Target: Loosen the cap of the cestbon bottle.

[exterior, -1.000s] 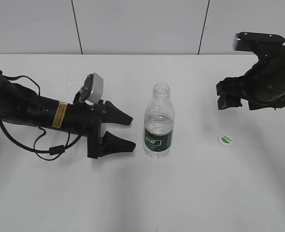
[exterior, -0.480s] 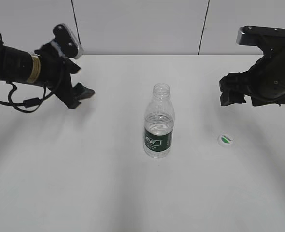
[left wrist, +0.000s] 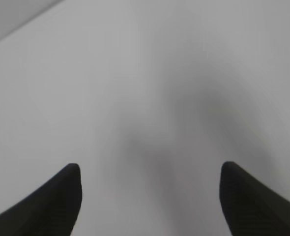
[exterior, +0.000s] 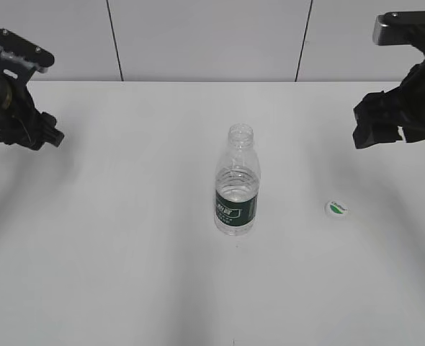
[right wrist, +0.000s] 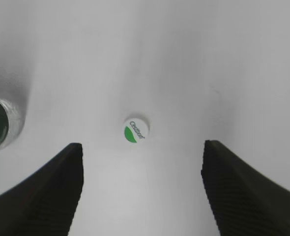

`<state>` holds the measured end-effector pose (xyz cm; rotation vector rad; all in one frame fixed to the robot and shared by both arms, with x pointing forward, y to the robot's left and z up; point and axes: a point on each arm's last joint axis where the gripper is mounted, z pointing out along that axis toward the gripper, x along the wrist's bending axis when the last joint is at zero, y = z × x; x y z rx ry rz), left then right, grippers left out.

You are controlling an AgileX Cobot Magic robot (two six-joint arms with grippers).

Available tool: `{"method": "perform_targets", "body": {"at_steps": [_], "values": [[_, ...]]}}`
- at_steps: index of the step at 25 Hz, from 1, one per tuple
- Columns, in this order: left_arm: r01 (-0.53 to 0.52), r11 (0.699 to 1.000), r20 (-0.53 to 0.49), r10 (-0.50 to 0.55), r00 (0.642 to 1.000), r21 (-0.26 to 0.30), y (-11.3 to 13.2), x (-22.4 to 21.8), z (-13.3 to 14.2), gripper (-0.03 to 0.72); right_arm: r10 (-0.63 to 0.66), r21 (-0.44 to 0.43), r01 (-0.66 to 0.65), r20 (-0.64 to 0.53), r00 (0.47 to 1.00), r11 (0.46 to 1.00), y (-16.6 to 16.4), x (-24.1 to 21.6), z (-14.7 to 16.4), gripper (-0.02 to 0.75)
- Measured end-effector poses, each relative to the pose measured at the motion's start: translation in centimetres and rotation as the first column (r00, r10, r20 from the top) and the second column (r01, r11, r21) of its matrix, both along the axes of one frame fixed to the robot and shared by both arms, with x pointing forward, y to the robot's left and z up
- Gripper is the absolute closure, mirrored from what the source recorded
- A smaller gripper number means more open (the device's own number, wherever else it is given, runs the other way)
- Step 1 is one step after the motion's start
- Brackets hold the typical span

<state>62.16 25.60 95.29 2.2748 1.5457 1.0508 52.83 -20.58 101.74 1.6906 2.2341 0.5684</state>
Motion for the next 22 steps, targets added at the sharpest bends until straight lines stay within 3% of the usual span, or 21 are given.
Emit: {"method": "perform_targets", "body": {"at_steps": [5, 8, 11, 14, 18, 22], "values": [[-0.052, 0.998, -0.218, 0.055, 0.974, 0.020, 0.4, -1.6, -0.9, 0.168, 0.033, -0.112, -0.038, -0.051, 0.998, 0.993, -0.7, -0.2, 2.4, 0.164], [-0.066, 0.997, -0.369, 0.071, 0.927, 0.027, 0.4, -2.2, -0.4, 0.168, 0.037, -0.164, -0.049, -0.075, 0.996, 0.985, -1.1, -0.2, 3.3, 0.164], [-0.127, 0.992, -0.482, 0.103, 0.870, -0.018, 0.6, -2.4, 0.9, 0.168, 0.039, -0.201, -0.058, -0.099, 0.994, 0.978, -1.5, -0.3, 3.6, 0.164], [-0.185, 0.981, -0.540, 0.131, 0.831, -0.048, 1.2, -2.2, 2.5, 0.168, 0.002, -0.204, -0.029, -0.130, 0.992, 0.978, -2.7, -0.3, 3.5, 0.164], [-0.238, 0.971, -0.594, 0.173, 0.786, -0.032, 2.8, -2.6, 3.8, 0.168, -0.091, -0.184, 0.060, -0.166, 0.982, 0.981, -5.7, 0.0, 3.4, 0.164], [-0.287, 0.957, -0.614, 0.201, 0.763, -0.043, 3.8, -3.2, 4.6, 0.169, -0.118, -0.139, 0.087, -0.232, 0.966, 0.986, -7.3, -0.3, 3.3, 0.164]]}}
